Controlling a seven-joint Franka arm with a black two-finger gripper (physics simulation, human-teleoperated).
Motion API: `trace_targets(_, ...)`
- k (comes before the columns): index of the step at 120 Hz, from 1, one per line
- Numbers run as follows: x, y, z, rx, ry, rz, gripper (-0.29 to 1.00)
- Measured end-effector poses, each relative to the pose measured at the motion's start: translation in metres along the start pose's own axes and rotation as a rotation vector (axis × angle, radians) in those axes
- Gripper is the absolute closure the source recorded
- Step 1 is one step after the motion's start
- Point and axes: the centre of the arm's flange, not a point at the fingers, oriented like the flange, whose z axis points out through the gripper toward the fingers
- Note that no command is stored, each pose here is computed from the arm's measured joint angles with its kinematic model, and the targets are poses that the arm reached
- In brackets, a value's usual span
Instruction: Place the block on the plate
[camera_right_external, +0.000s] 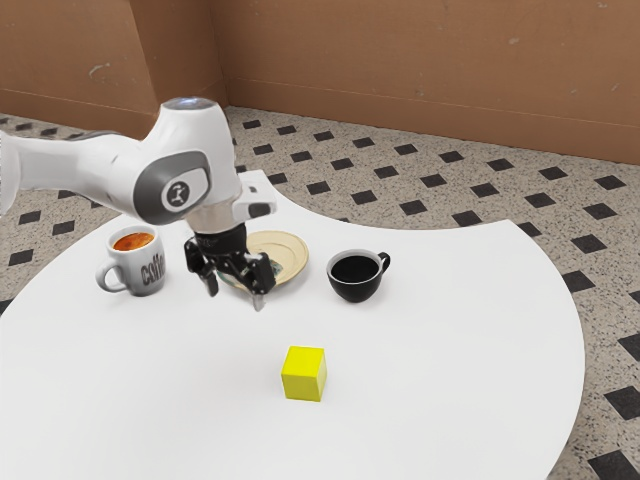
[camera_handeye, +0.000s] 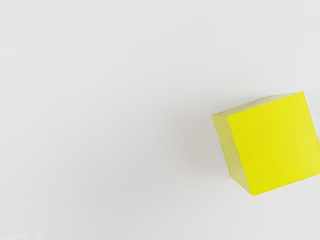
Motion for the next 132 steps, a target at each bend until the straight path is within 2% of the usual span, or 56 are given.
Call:
trace_targets(37,-0.007,0.037,0.037,-0.024,-0.010,-0.140,0.00)
trace_targets(83,0.005,0.074,0.073,0.028,-0.016,-0.209,0.00)
trace_targets(132,0.013,0.100,0.103,0.049,-0.012,-0.248,0.00)
